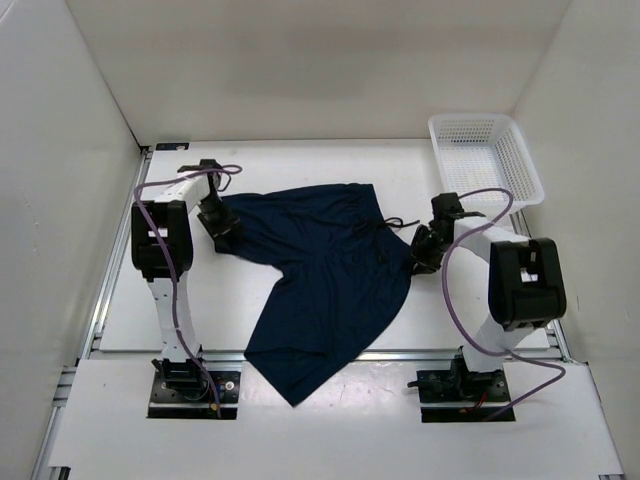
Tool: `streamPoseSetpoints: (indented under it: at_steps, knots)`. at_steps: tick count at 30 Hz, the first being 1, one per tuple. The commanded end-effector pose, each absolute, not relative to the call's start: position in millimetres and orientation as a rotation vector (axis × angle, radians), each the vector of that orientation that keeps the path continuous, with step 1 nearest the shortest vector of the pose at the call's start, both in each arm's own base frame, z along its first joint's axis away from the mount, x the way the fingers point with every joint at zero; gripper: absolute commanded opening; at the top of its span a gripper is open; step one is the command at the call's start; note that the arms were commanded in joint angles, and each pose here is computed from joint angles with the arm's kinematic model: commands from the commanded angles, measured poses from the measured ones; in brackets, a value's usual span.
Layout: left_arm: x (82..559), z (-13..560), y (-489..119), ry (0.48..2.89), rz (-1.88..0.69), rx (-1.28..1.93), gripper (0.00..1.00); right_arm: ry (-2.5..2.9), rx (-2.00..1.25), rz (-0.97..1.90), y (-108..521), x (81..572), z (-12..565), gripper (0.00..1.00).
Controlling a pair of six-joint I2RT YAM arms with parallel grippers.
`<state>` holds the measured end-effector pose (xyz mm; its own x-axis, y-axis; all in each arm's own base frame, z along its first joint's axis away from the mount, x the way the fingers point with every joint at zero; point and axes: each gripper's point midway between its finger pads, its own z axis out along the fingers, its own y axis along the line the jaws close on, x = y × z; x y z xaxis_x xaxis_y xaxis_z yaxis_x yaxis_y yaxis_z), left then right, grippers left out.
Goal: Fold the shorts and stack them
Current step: Flatten the shorts out
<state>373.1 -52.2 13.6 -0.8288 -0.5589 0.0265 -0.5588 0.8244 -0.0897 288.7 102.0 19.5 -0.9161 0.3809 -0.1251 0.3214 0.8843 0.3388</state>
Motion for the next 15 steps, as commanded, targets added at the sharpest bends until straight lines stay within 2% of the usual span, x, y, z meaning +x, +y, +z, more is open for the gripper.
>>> streamPoseSetpoints:
  at_steps: [1, 2, 3, 4, 6, 8, 10, 11, 15]
  knots:
    - [415.6, 14.9, -43.8, 2.910, -0.196, -0.903, 0.50, 2.790, 0.585, 0.526, 107.6, 328.1, 23.1, 0.43]
    - [423.5, 15.8, -40.0, 2.900, -0.197, -0.914, 0.50, 2.786, 0.596, 0.529, 108.6, 333.3, 23.5, 0.36]
    - [422.0, 3.9, -39.5, 2.951, -0.177, -0.914, 0.50, 2.796, 0.633, 0.528, 109.7, 336.6, 18.0, 0.33]
    - [444.5, 15.1, -39.0, 2.912, -0.195, -0.876, 0.50, 2.794, 0.651, 0.531, 110.7, 341.1, 17.2, 0.31]
    - [449.7, -0.1, -37.4, 2.966, -0.158, -0.897, 0.50, 2.774, 0.721, 0.526, 109.1, 357.4, 15.8, 0.28]
    - [486.2, 15.3, -32.9, 2.880, -0.191, -0.880, 0.50, 2.757, 0.763, 0.537, 111.9, 373.2, 15.6, 0.23]
    - [501.4, 3.8, -32.6, 2.878, -0.229, -0.890, 0.50, 2.730, 0.819, 0.534, 109.3, 387.5, 16.1, 0.20]
    - [524.2, 23.1, -31.8, 2.804, -0.298, -0.871, 0.50, 2.703, 0.820, 0.547, 111.0, 401.1, 22.6, 0.18]
    - [561.2, 38.4, -37.7, 2.684, -0.442, -0.830, 0.50, 2.709, 0.856, 0.546, 113.9, 423.0, 17.0, 0.17]
